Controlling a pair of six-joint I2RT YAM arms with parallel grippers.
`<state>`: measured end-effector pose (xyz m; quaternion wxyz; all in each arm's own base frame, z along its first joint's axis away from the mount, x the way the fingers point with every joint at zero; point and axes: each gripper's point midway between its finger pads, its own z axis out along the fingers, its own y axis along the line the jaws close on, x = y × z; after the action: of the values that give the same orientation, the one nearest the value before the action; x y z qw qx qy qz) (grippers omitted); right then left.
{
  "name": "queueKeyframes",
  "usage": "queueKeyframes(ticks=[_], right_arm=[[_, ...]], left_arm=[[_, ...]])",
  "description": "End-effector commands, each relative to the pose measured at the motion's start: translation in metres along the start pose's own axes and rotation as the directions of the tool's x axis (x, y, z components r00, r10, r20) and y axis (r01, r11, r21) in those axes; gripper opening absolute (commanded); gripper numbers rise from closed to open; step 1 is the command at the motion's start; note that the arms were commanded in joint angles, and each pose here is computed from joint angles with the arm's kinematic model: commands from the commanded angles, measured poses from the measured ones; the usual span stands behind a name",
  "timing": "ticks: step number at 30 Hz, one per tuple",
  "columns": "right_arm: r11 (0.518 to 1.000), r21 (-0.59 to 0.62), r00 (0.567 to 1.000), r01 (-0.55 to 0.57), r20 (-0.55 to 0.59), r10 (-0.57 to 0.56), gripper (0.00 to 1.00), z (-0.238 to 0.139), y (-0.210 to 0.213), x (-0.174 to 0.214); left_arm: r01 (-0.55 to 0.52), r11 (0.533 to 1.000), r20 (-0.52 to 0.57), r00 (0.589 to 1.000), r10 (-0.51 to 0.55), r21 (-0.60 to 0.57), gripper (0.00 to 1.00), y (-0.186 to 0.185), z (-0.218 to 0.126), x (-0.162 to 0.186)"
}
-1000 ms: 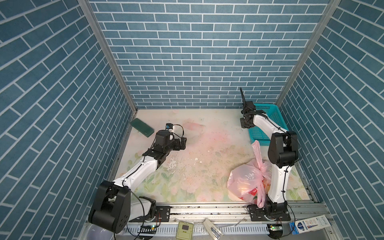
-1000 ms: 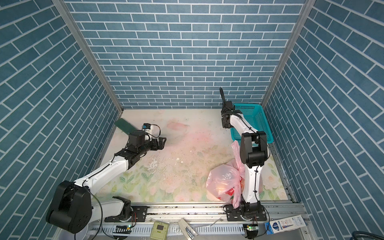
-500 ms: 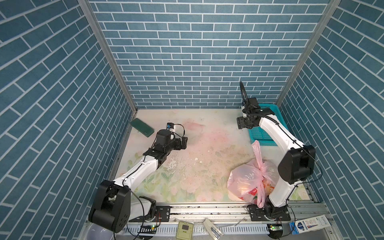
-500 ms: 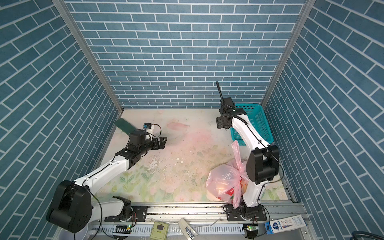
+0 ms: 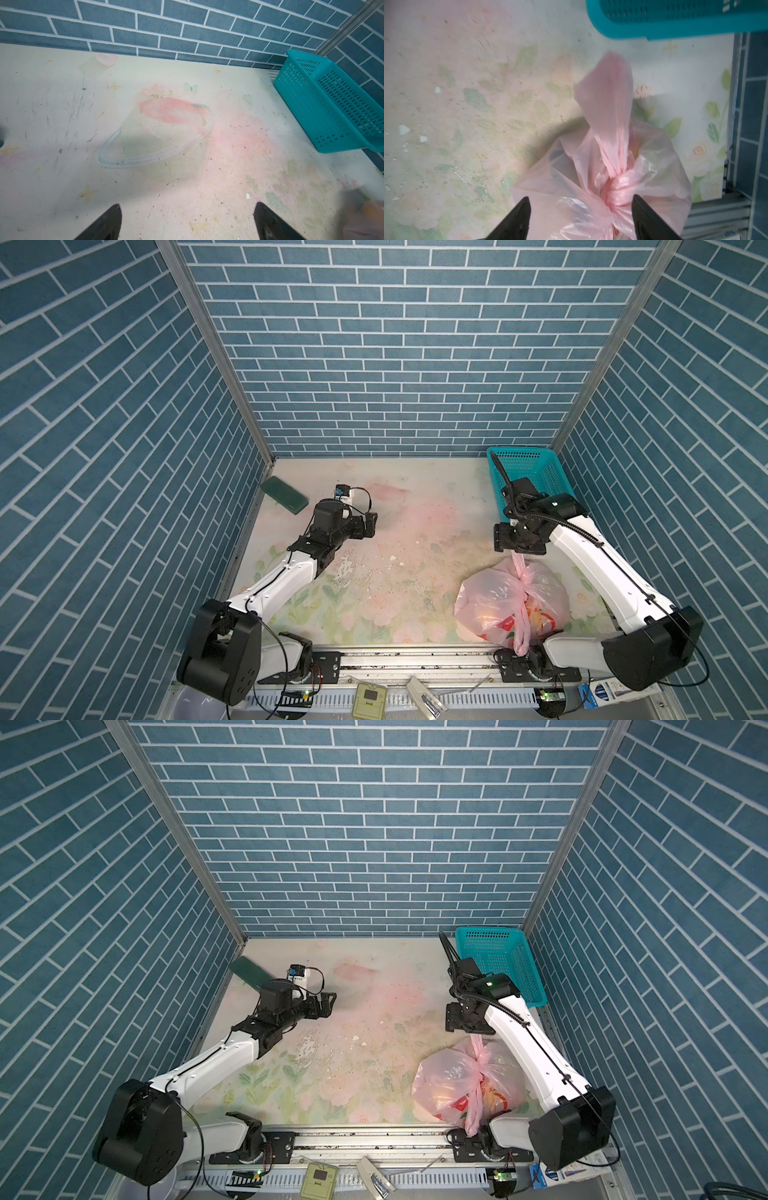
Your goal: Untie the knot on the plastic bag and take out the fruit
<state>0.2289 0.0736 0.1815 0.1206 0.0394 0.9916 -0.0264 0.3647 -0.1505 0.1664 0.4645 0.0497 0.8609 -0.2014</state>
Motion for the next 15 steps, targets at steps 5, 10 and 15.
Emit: queueKeyframes(ticks=[5,10,15], right_arm=[[0.981,0.102,0.982,-0.165,-0.080,0.173,0.78,0.028,-0.026,0.045],[0.975,0.101,0.973,-0.199,-0.095,0.208,0.78,0.053,-0.029,0.054],[0.968,0.093,0.963,-0.234,-0.117,0.244,0.73,0.073,-0.033,0.065]], left_arm=[[-0.011,1.000,-0.013,1.000,0.011,0.007,1.00,-0.002,0.001,0.011],[-0.014,1.000,-0.013,1.000,0.014,0.005,1.00,-0.002,-0.003,0.011],[-0.031,1.000,-0.017,0.999,0.031,-0.004,1.00,-0.002,-0.010,0.013]])
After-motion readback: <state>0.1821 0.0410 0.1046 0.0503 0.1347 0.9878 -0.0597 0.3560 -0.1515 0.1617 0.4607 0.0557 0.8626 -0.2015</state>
